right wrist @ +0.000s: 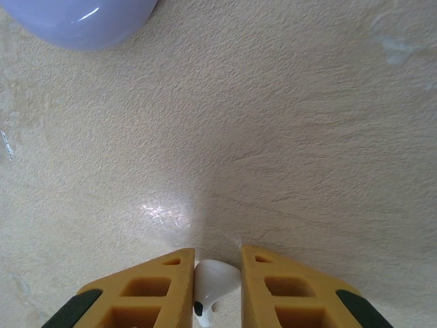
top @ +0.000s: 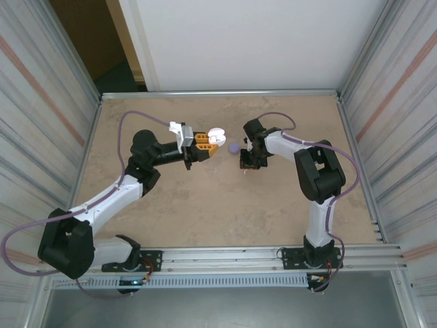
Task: Insert wireless bluetooth earbuds into charging case
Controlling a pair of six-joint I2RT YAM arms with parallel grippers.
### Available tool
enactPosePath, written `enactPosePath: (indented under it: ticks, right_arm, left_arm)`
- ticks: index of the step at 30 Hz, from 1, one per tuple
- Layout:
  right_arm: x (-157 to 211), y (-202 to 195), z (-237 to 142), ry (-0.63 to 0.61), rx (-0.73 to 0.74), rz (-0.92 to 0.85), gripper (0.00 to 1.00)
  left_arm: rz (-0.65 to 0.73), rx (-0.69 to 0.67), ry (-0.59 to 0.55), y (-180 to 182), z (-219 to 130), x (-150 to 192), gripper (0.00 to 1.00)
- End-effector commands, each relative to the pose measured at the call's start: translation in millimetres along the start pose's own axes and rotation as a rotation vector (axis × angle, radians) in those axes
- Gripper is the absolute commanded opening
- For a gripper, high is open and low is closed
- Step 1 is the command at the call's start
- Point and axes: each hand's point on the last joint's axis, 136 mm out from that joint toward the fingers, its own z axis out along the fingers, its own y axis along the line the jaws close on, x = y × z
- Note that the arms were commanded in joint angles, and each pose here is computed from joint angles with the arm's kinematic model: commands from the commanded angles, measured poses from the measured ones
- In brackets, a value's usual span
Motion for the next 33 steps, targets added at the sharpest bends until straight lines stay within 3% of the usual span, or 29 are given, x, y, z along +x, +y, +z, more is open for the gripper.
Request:
enactPosePath:
  ticks: [1, 15, 33]
  right_arm:
    - [0, 5, -3, 0.005, -0.013, -0.018, 0.2]
    - [-1, 11, -43, -0.082, -0.024, -0.038, 0.2]
    - [3, 45, -161, -0.346, -0.108, -0.14, 0.19]
  left_arm:
    - [0.05, -0.011, -0.026, -4, -6, -14, 0.0]
    - [0.05, -0.023, -0.032, -1, -6, -14, 0.0]
    - [0.047, -0.06, -0.031, 7, -5, -7, 0.0]
